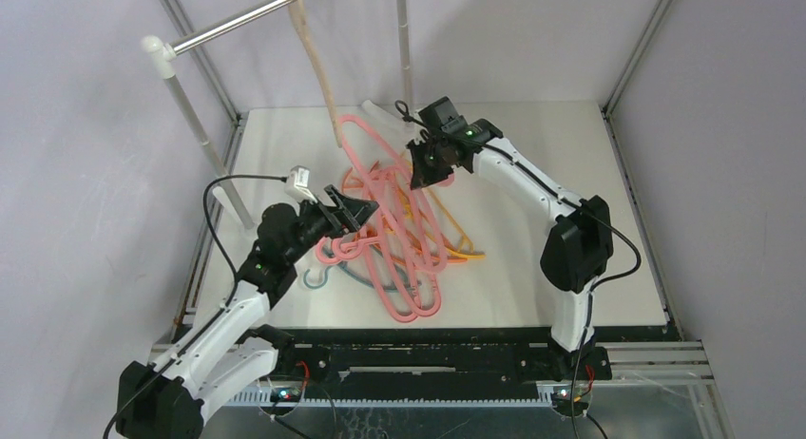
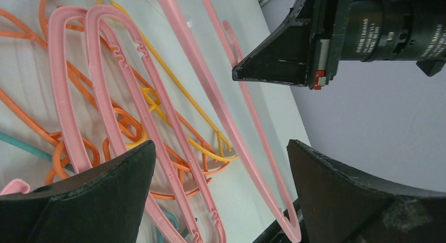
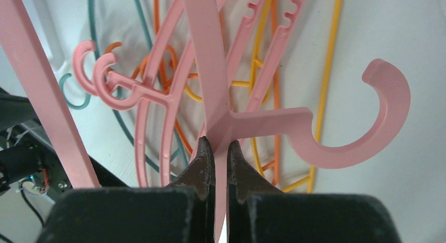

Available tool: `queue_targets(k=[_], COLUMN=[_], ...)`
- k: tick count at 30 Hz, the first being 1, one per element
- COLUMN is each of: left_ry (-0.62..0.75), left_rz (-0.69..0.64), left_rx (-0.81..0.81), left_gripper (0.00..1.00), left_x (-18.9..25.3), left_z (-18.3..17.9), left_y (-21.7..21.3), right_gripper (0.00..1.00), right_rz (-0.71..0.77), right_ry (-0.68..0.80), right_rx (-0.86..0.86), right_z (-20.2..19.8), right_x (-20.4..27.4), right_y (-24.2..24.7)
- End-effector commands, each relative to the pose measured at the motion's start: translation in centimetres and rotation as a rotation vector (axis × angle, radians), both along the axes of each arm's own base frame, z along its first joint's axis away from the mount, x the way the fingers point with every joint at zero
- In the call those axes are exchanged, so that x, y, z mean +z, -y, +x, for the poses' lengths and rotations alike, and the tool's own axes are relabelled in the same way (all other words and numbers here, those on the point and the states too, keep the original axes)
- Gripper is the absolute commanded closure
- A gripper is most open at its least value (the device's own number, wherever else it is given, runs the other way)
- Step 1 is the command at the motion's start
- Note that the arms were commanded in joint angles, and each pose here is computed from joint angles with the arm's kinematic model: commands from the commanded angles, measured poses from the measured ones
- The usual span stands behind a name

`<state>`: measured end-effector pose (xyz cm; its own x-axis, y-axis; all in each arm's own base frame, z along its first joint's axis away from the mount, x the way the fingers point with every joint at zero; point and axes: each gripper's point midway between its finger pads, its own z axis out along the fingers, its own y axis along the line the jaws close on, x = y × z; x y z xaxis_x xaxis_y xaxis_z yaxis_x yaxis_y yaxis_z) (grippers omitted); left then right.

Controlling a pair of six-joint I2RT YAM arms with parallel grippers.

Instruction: Organize the hangers

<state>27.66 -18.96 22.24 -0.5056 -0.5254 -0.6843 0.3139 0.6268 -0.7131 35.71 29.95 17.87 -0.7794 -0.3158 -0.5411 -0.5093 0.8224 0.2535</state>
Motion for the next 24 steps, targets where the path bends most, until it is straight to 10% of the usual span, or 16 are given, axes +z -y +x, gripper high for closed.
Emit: queue_targets(k=[1,14,16,19,24], left_ry=[0.02,0.023,0.025,0.009,0.003], left_rz=[-0.033,-0.049,-0.059,-0.06,-0.065], left_rx=[-0.007,-0.013,-0.036,-0.046,-0.056], left_gripper=[0.0,0.01,0.2,0.94,1.0], left_x=[-0.1,0.3,0.5,0.4,0.3], left_z=[0.1,1.5,1.5,1.6,1.5], left_y=[0.4,1.2,1.6,1.9,2.0], right_gripper=[1.0,1.0,1.0,1.0,1.0], right_rz=[0.092,0.087,0.087,0.096,0.095], right_ry=[0.028,-0.007,-0.002,0.006,0.007], right_rx=[0.044,0.124,0.128,0.13,0.135], right_z=[-0.8,-4.5,-4.7,-4.8,-5.0], right_x=[3.4,3.6,3.8,4.2,4.6], right_y=[-2.8,-5.5,-5.7,-5.8,-5.6])
